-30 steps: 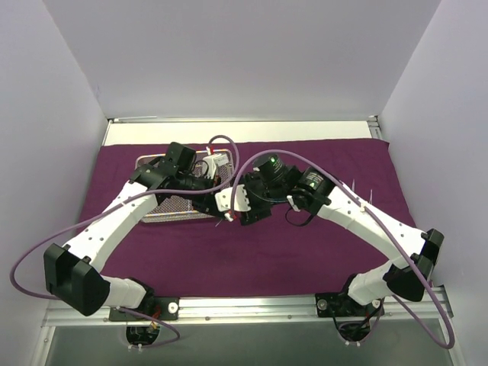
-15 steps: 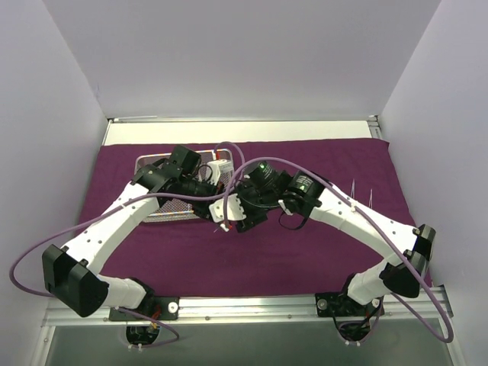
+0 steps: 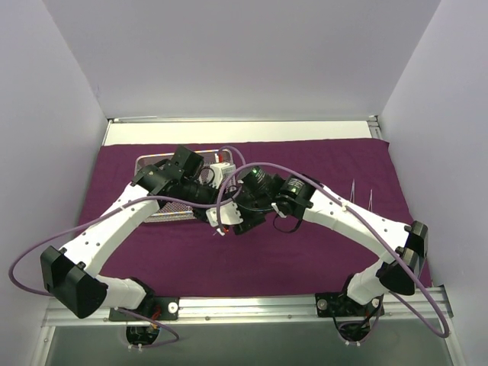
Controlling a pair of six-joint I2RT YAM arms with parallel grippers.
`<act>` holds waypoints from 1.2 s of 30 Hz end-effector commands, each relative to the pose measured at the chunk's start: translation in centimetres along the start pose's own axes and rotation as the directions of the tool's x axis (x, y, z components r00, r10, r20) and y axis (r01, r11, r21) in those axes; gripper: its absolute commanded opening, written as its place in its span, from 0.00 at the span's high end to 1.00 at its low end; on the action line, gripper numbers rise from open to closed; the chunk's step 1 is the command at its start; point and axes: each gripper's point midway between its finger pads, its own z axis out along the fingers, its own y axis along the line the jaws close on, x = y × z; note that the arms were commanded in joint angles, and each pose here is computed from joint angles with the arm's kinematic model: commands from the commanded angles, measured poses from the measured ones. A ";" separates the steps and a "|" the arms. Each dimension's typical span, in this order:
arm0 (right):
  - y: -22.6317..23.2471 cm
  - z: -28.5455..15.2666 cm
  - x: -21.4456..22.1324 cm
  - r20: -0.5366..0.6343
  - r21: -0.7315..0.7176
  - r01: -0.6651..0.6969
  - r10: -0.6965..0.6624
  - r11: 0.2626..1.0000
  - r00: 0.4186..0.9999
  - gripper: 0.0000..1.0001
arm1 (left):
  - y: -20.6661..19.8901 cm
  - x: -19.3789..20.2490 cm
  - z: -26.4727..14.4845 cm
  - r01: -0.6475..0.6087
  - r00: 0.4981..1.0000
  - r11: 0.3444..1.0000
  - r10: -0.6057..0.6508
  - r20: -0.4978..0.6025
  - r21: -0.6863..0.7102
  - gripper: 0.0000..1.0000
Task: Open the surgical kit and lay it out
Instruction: Place the medical item in the surgical kit.
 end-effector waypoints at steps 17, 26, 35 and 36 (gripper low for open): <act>1.0 1.1 1.3 -0.067 -0.046 -0.012 0.009 0.999 0.998 0.71 | -2.4 -0.6 -1.0 -0.161 0.987 0.987 0.161 0.026 -0.022 0.98; 0.7 1.1 1.6 -0.077 0.006 -0.065 0.065 0.998 0.995 1.00 | -1.4 -1.0 -1.1 -0.128 0.991 0.988 0.131 0.031 -0.083 0.89; 0.5 0.6 2.4 -0.093 0.069 -0.108 0.114 0.992 0.989 1.00 | 2.0 -4.0 -4.7 0.000 0.968 0.992 0.032 0.250 -0.127 0.37; 0.5 0.6 2.7 -0.099 0.076 -0.123 0.130 0.990 0.987 1.00 | 2.3 -4.2 -5.2 0.009 0.963 0.991 0.028 0.266 -0.134 0.36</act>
